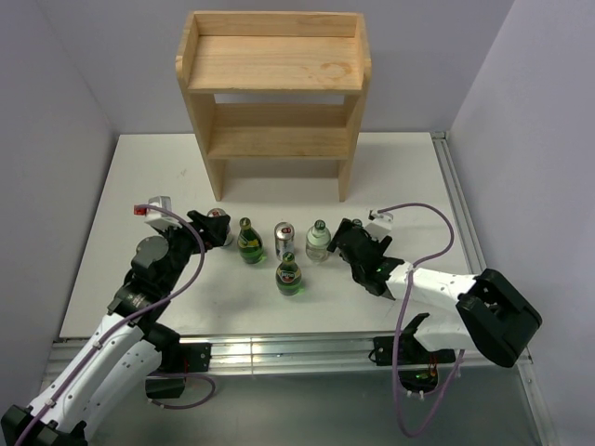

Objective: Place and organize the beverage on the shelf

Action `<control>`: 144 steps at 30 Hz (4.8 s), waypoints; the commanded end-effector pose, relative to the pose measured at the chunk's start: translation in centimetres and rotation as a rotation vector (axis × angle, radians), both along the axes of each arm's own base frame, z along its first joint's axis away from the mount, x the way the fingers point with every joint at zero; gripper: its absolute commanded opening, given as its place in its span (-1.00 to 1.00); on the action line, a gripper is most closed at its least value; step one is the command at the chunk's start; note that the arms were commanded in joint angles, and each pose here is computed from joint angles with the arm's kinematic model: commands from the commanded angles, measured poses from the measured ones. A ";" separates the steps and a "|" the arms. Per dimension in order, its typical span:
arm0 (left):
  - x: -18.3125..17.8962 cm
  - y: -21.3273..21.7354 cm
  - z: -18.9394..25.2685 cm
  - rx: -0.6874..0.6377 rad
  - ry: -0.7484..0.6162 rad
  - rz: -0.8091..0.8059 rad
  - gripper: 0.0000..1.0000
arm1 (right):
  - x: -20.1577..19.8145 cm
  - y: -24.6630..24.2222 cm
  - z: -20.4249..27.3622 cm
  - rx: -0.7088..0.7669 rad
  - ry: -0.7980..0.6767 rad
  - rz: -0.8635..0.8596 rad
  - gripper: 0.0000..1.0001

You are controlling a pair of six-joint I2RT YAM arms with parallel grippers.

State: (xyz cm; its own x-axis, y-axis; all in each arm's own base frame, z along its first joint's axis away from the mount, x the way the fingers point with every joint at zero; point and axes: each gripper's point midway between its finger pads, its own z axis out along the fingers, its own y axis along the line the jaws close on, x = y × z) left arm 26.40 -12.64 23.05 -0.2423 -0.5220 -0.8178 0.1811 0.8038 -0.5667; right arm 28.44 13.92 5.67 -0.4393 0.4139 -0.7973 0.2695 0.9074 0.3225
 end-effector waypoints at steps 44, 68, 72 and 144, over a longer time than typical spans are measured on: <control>0.8 -1.4 -1.1 -0.009 -0.017 -0.032 0.91 | 1.9 -0.5 12.8 -0.089 -0.279 -0.092 -1.00; 0.9 -1.3 0.6 -0.016 -0.048 -0.016 0.91 | 4.7 4.6 45.5 -0.081 -0.568 0.139 -1.00; 0.8 -1.3 0.6 -0.018 -0.052 -0.020 0.90 | 6.8 6.5 47.3 -0.145 -0.570 0.156 -1.00; 1.4 -1.5 -2.6 0.022 -0.021 -0.016 0.91 | 20.3 5.2 43.2 -0.210 -0.496 0.092 -0.53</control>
State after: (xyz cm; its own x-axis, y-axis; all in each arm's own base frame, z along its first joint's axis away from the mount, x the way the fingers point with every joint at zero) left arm 27.65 -14.16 20.16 -0.2617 -0.5029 -0.8238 0.1933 0.8089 -0.5552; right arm 47.97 19.13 47.93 -0.0667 0.1506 -0.9863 0.0435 0.9880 0.1480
